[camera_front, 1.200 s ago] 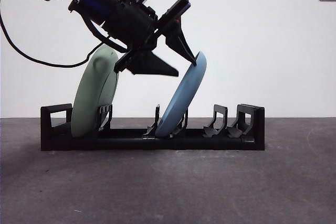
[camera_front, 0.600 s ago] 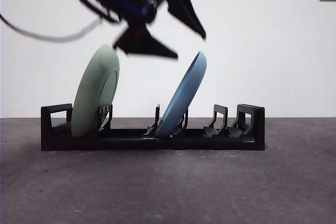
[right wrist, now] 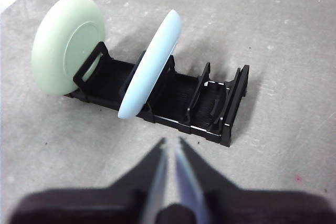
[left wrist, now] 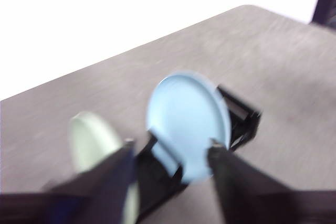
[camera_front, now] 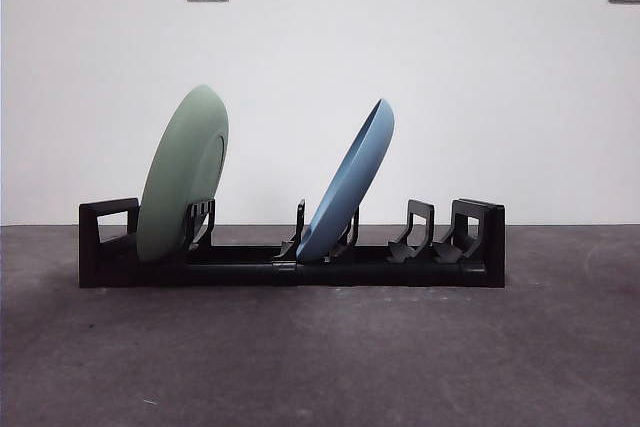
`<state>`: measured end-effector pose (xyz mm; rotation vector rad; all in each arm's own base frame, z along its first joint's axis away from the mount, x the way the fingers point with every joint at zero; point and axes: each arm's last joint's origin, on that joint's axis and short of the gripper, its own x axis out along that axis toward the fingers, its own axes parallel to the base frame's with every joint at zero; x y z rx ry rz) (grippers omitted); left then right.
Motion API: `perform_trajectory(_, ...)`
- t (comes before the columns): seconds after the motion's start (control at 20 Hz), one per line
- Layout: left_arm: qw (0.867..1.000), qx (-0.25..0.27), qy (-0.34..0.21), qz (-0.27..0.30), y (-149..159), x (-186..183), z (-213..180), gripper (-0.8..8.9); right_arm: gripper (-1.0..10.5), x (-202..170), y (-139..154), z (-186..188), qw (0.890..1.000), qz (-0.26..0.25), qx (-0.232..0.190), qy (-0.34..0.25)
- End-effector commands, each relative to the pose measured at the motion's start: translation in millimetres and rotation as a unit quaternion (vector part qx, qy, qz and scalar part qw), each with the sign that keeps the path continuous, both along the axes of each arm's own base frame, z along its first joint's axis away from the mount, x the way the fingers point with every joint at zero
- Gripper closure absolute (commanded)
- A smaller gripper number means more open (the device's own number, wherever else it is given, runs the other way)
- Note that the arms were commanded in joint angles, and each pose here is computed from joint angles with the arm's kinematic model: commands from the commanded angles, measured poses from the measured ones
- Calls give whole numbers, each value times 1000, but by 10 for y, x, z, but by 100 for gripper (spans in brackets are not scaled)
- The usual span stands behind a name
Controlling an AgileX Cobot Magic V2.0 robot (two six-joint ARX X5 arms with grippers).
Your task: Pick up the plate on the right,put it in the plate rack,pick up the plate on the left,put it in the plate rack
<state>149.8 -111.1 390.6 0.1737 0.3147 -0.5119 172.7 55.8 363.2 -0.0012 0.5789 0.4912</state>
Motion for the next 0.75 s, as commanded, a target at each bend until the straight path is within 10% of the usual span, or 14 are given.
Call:
perform_trajectory(0.05,999,47,5,27,134,-131,-22,821,958,1,4,5,1000,4,-3,-4)
perform_trajectory(0.75,999,-3,-2,53,491,-583,-1002,821,957,-407,115,-938,988,-14,61,-141)
